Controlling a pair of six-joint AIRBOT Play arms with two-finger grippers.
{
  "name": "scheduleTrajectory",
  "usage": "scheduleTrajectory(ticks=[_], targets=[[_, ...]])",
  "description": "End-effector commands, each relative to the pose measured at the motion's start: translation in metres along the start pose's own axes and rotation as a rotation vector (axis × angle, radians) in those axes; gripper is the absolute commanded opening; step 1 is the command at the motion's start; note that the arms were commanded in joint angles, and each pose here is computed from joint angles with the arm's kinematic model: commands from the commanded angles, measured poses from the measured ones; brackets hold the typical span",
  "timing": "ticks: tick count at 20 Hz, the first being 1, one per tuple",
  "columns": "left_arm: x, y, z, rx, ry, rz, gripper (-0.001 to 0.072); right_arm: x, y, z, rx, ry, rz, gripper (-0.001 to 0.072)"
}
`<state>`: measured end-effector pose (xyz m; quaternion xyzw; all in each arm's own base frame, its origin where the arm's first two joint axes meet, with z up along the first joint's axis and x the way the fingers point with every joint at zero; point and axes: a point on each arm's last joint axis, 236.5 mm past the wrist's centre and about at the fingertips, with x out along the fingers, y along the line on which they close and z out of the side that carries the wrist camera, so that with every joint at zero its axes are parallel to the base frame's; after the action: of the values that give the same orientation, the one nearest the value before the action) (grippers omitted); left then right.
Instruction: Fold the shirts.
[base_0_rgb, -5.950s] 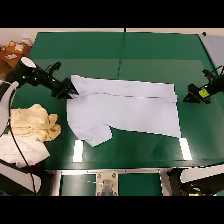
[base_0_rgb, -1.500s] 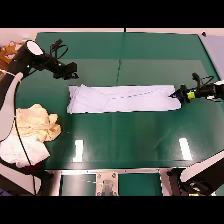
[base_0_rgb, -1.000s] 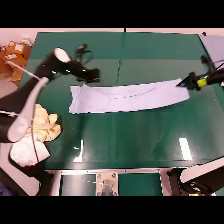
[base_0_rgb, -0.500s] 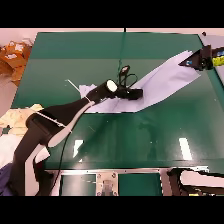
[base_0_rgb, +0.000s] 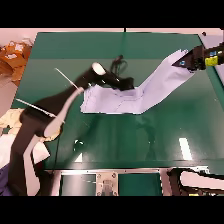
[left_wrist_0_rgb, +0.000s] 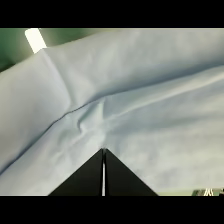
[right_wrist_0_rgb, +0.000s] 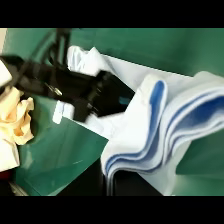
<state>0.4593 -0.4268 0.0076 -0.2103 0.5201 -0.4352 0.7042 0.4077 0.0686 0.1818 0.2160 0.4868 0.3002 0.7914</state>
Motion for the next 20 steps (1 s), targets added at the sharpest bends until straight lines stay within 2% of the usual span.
scheduleTrajectory(ticks=[1, 7, 12, 13, 14, 15, 17, 20], targets=[[-0.105, 0.040, -0.002, -0.013, 0.165, 0.093, 0.0024, 0.020, 0.020, 0.004, -0.007, 0.001, 0.021, 0.0015], [-0.263, 0.100, 0.019, -0.161, 0.025, 0.173, 0.0024, 0.133, 0.087, -0.011, 0.010, 0.028, 0.099, 0.0015], [-0.325, 0.138, 0.020, -0.202, -0.062, 0.204, 0.0024, 0.269, 0.158, -0.043, -0.022, 0.013, 0.147, 0.0022], [-0.330, 0.142, 0.020, -0.204, -0.071, 0.208, 0.0024, 0.301, 0.162, -0.054, -0.026, 0.007, 0.140, 0.0223], [-0.334, 0.145, 0.020, -0.198, -0.077, 0.212, 0.0024, 0.331, 0.166, -0.067, -0.015, 0.002, 0.139, 0.0543], [-0.336, 0.147, 0.020, -0.195, -0.078, 0.215, 0.0024, 0.353, 0.168, -0.077, 0.008, -0.001, 0.143, 0.0579], [-0.336, 0.146, 0.020, -0.181, -0.075, 0.214, 0.0024, 0.368, 0.162, -0.079, 0.018, -0.007, 0.131, 0.0578], [-0.336, 0.146, 0.020, -0.181, -0.076, 0.214, 0.0024, 0.322, 0.123, -0.052, 0.039, 0.038, 0.100, 0.0577]])
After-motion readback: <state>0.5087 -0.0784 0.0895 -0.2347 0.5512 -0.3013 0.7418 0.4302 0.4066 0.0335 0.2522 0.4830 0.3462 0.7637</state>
